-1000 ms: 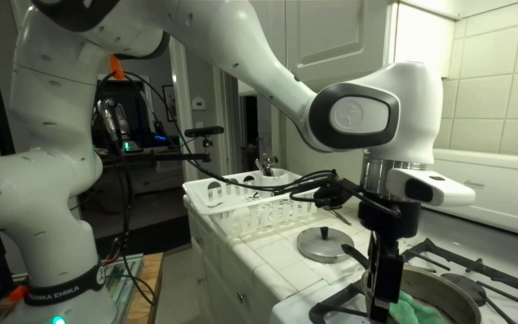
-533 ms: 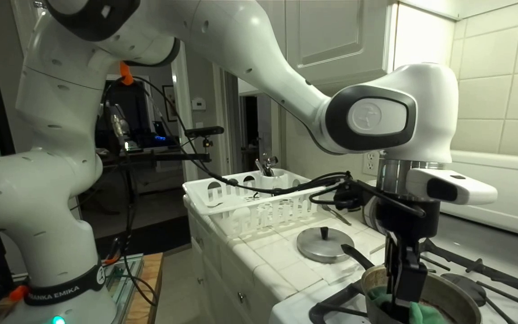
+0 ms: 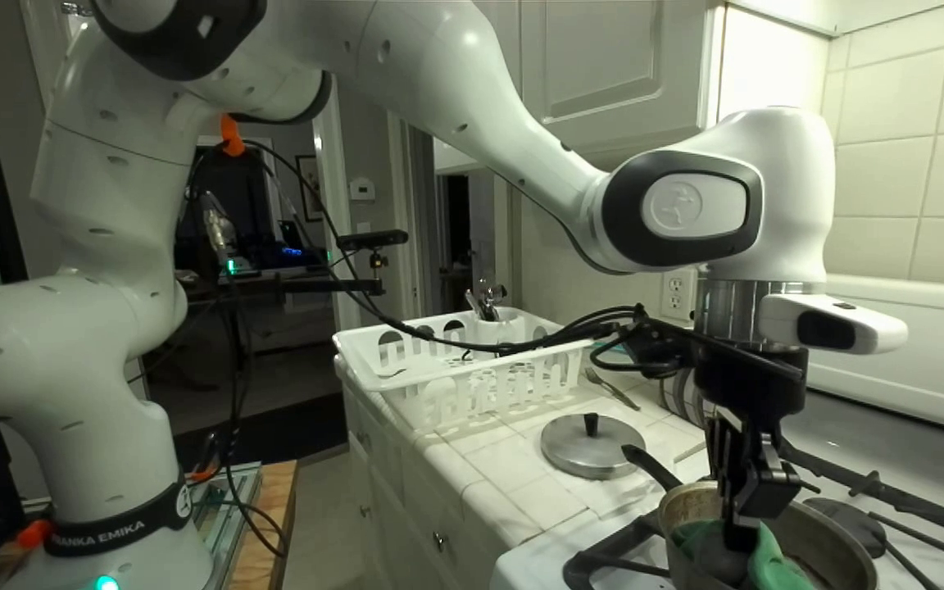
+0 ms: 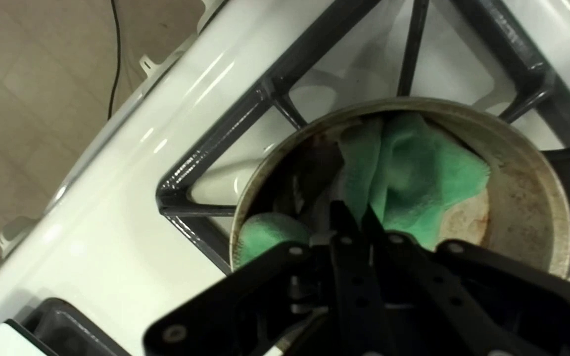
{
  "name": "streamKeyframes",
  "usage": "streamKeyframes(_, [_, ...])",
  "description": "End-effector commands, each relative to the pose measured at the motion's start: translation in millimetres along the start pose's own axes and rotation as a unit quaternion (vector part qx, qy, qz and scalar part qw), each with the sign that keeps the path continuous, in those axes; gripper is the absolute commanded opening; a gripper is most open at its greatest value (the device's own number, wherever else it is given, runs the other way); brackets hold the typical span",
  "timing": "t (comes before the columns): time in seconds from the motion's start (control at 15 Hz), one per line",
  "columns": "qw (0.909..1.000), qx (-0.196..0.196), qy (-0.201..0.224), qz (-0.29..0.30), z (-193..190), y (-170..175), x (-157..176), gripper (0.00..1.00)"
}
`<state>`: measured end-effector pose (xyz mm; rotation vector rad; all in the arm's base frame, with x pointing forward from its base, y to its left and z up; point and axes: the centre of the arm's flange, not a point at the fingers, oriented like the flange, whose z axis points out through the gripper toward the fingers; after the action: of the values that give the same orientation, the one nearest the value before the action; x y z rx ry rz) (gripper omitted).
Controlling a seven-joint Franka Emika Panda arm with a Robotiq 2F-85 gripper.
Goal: Uncover the pot and put the green cloth inside
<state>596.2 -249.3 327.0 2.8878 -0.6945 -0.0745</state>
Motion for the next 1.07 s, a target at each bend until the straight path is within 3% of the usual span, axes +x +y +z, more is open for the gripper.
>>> streamKeyframes(0.0, [0.9962,0.047,0.013,-0.072,8,-3,11,0.01])
streamKeyframes(0.4, [0.9743,0.143,0.012,-0.173,42,4,11,0.01])
streamKeyframes(0.67, [0.9652,0.158,0.001,-0.209,59,9,9,0.01])
streamKeyframes(0.73, [0.9644,0.156,0.000,-0.214,58,10,9,0.29])
streamKeyframes(0.8, [0.9651,0.152,0.000,-0.214,54,11,8,0.30])
streamKeyframes(1.0, [0.9686,0.129,0.016,-0.212,32,6,0,0.49])
